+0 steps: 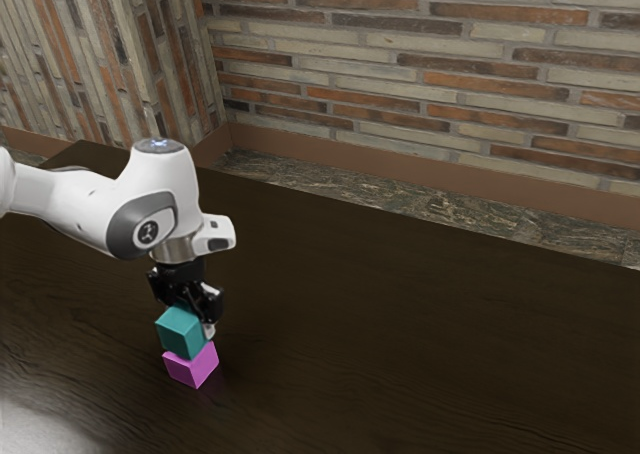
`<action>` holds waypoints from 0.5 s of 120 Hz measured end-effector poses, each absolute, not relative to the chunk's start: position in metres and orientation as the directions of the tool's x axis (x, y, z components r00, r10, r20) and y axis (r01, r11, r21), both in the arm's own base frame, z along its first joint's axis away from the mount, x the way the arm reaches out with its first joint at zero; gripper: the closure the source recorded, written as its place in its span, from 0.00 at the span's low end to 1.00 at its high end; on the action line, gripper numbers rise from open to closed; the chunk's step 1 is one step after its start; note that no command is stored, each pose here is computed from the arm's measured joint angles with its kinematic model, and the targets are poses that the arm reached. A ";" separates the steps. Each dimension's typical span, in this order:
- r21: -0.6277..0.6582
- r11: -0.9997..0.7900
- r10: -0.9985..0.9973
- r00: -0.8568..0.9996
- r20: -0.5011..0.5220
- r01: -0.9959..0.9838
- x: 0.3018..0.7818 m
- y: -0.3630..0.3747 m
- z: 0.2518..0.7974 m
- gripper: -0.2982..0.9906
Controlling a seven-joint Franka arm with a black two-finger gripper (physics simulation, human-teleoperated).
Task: Pick up the blue block with one arm, and put the blue block on the pink block with one arm
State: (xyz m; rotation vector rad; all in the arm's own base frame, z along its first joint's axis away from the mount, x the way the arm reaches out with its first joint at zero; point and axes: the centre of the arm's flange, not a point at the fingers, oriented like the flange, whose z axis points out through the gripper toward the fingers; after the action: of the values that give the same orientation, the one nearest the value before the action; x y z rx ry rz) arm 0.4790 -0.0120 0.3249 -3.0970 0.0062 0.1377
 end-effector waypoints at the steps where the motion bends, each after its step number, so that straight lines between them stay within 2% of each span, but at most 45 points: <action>1: -0.041 -0.999 -0.003 0.996 -0.089 -0.007 0.479 -0.012 0.325 0.49; 60: -0.040 -0.999 0.002 0.996 -0.087 -0.002 0.469 -0.009 0.322 0.49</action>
State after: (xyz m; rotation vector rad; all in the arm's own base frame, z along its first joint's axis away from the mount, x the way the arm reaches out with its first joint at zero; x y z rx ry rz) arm 0.4693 -0.0092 0.3221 -3.0983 0.0001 0.1349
